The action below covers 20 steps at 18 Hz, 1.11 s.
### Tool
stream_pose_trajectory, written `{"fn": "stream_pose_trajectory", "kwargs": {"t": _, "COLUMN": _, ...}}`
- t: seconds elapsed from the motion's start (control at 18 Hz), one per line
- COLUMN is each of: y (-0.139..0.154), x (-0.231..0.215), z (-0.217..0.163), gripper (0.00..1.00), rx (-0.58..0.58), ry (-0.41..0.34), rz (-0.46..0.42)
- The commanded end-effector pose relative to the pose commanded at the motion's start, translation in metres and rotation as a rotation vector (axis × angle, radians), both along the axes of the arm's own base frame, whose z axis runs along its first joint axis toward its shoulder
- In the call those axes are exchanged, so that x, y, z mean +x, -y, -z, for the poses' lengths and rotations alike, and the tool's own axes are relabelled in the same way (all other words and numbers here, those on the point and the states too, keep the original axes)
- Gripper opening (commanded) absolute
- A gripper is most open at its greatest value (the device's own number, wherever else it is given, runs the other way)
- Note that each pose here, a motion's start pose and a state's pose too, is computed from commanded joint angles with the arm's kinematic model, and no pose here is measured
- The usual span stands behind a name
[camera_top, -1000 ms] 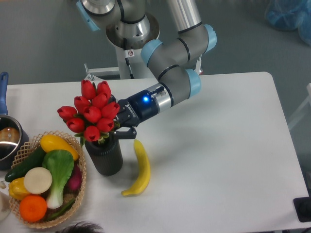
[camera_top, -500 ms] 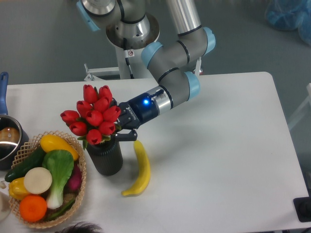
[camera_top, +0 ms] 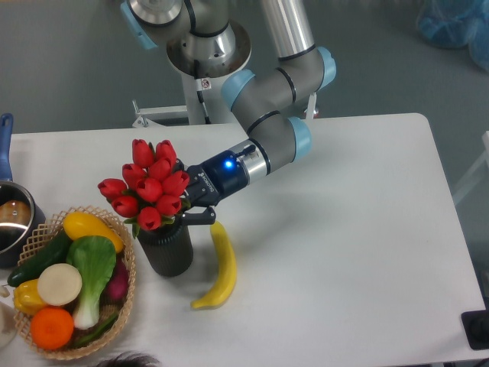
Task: Insert the flowers into the vase
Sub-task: 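Push the tulips further down into the vase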
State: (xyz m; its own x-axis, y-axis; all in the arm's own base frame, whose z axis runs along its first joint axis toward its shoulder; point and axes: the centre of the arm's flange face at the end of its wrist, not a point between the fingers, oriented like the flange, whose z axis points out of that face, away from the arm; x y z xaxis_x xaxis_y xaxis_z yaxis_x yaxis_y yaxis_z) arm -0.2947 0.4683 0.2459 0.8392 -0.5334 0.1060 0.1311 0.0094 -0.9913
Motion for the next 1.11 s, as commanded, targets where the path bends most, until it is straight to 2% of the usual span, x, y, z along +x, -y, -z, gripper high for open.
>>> {"fn": "stream_pose_trajectory", "kwargs": {"t": 0.56, "y": 0.0027, "x": -0.0043, "z": 0.0, "gripper": 0.36, "rx": 0.01, "ry": -0.016, "rz": -0.011}}
{"fn": "stream_pose_trajectory", "kwargs": {"t": 0.67, "y": 0.0027, "x": -0.0043, "z": -0.0001, "gripper": 0.43, "rx": 0.015, "ry": -0.025, "rz": -0.011}}
{"fn": "stream_pose_trajectory", "kwargs": {"t": 1.11, "y": 0.003, "x": -0.0039, "z": 0.0004, "gripper": 0.53, "rx": 0.024, "ry": -0.039, "rz": -0.013}}
